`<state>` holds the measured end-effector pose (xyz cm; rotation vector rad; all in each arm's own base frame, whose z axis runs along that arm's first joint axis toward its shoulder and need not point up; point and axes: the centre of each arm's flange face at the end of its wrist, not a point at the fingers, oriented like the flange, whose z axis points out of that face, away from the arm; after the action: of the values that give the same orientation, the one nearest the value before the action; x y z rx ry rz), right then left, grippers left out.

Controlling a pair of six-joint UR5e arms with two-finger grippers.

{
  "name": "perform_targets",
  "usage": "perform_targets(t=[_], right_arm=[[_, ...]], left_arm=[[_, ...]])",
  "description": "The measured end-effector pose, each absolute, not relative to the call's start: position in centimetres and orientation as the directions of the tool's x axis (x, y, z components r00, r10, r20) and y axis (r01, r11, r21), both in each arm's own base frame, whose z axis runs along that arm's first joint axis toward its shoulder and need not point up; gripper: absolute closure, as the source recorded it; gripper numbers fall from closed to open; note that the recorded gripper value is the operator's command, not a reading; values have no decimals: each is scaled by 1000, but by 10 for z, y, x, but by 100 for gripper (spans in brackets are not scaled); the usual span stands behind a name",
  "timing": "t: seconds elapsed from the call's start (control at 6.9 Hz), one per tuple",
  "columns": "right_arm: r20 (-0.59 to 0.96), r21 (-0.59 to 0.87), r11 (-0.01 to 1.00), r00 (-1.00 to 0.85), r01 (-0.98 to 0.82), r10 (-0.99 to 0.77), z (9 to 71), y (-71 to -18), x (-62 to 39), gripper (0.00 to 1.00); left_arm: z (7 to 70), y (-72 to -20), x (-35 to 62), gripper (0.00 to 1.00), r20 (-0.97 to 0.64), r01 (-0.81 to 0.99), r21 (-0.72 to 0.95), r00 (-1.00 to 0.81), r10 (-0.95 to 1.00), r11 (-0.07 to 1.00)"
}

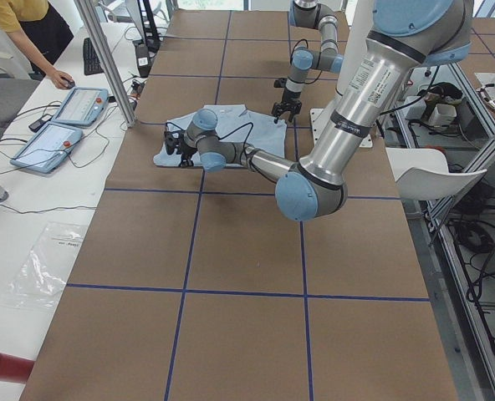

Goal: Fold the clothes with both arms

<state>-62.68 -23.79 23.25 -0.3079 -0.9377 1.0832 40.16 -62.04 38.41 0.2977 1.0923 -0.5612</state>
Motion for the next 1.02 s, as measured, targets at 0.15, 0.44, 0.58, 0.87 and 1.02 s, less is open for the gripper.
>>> perform_targets(t=[0.15,0.44,0.58,0.87,1.02], right_arm=[[497,-631,472,147,-615,855,234,-237,-627,15],[498,-629,474,149,-616,854,235,-235,-628,15],[500,-626,475,149,-618,853,236,-235,-629,20],[505,-625,475,143,-619,851,233,-235,-630,40],[506,-625,475,141,-619,851,232,-236,-630,51]], left_arm=[[383,-620,401,40,-898,566,-44,338,-280,823],[380,-619,401,41,-901,566,-43,334,-276,823],[380,-619,401,41,-902,566,-42,333,-275,824],[380,-619,401,41,-902,565,-41,333,-274,824],[380,-619,400,41,-902,565,-41,333,-274,824]])
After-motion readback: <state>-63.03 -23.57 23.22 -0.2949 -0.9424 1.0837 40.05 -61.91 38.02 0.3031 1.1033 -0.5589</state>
